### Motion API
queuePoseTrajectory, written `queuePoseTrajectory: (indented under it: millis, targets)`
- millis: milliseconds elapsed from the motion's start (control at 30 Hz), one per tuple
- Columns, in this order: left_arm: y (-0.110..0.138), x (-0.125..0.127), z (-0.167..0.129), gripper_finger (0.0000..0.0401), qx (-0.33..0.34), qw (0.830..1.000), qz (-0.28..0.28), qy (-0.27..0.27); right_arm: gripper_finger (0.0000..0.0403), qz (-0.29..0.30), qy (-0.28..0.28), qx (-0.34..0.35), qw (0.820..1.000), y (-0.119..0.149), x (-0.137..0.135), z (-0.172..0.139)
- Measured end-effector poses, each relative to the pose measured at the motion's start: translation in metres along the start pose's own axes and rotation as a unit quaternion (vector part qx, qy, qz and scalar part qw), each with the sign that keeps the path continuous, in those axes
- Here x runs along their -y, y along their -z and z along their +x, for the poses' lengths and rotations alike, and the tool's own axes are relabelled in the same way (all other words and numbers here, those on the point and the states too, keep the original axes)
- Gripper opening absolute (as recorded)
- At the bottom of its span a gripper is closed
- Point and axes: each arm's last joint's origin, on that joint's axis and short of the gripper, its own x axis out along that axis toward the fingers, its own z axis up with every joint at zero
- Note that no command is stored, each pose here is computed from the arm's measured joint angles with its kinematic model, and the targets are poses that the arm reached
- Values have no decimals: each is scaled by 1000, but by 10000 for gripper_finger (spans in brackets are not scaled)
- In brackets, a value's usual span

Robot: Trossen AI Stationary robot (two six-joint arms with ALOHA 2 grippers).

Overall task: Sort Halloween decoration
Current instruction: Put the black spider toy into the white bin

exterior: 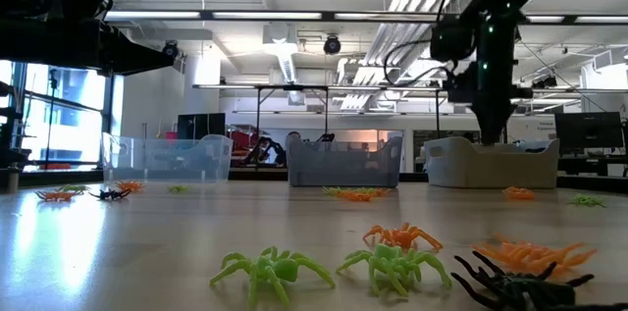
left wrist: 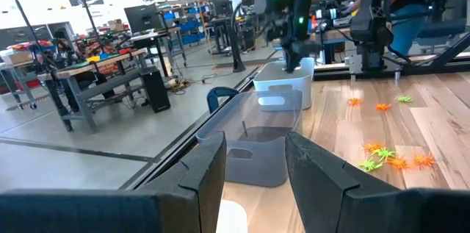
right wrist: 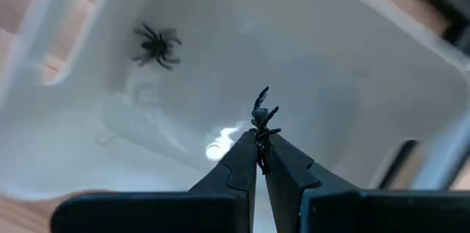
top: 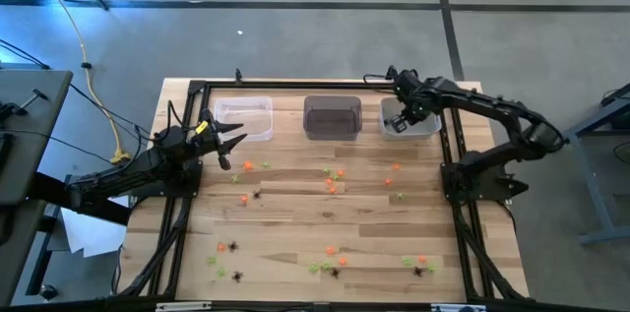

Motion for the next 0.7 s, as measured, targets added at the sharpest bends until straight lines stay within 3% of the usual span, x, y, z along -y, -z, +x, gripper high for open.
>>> queuePoseTrajectory:
  millis: [500,700]
  targets:
    - [0,0,0,131,0,1000,0,0,21,7,-27,1,1000,8,3,38]
    - [0,0,0,131,0,1000,0,0,66,-8,-32,18,999,6,2,39]
